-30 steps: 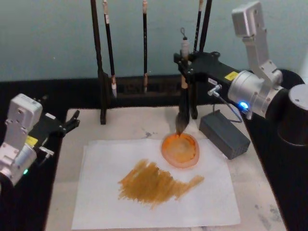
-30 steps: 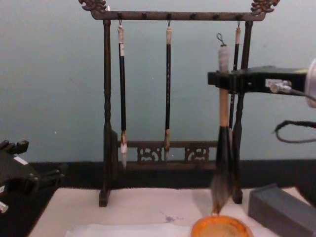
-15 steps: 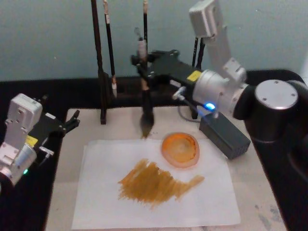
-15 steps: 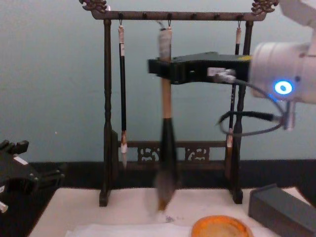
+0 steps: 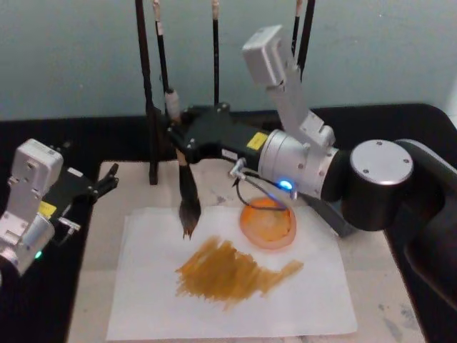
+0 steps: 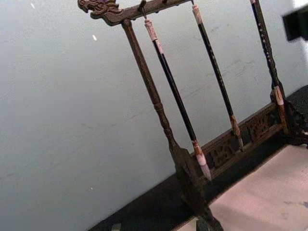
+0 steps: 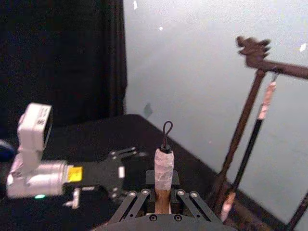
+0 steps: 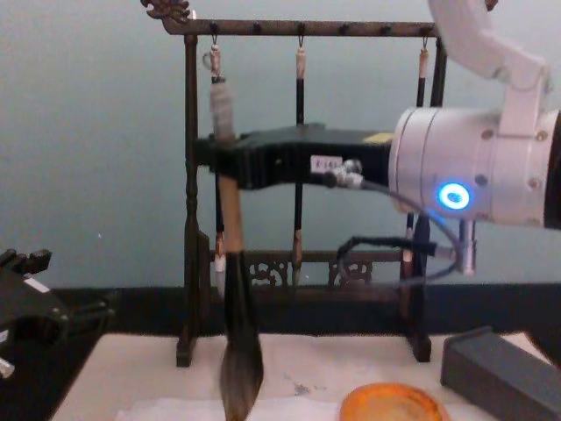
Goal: Pick up the brush from the inkstone, write on the paper, then place the brush back to its original position.
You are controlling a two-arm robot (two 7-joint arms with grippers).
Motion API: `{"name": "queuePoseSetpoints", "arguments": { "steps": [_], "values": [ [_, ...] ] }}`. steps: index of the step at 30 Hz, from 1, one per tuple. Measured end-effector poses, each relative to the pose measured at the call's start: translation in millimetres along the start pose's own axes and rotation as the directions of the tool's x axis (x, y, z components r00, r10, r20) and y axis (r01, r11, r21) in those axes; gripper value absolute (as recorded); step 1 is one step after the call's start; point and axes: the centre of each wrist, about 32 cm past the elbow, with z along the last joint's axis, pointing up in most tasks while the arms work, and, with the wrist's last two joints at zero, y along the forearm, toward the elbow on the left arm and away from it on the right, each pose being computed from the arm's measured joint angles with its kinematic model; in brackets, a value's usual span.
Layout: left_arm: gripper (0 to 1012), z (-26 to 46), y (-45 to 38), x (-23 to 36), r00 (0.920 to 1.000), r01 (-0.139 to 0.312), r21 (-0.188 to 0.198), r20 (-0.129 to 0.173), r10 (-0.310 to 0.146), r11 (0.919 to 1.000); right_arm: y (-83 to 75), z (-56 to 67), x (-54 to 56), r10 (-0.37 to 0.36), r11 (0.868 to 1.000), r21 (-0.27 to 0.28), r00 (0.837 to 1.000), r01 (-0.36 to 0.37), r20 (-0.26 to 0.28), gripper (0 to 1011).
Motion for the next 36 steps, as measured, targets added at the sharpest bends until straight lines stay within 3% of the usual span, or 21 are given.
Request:
{"name": "queuePoseSetpoints", "arguments": {
  "steps": [9, 18, 28, 36],
  "values": [
    [1010, 0.0, 0.0, 0.0, 1.0000, 0.000, 0.000, 0.000, 0.000, 1.0000, -5.8, -9.1, -7.2, 0.019, 0.999, -0.030, 1.000, -0.019, -0.023, 154],
    [1010, 0.0, 0.0, 0.0, 1.0000, 0.000, 0.000, 0.000, 0.000, 1.0000, -20.5, -15.0, -5.2, -0.042, 0.998, -0.054, 0.999, 0.041, -0.019, 154],
    [1010, 0.0, 0.0, 0.0, 1.0000, 0.000, 0.000, 0.000, 0.000, 1.0000, -34.3, -12.7, -1.8, -0.101, 0.991, -0.084, 0.995, 0.102, 0.017, 155],
    [1010, 0.0, 0.0, 0.0, 1.0000, 0.000, 0.000, 0.000, 0.000, 1.0000, -35.8, -8.9, -0.6, -0.111, 0.992, -0.064, 0.994, 0.112, 0.024, 155]
  ]
}}
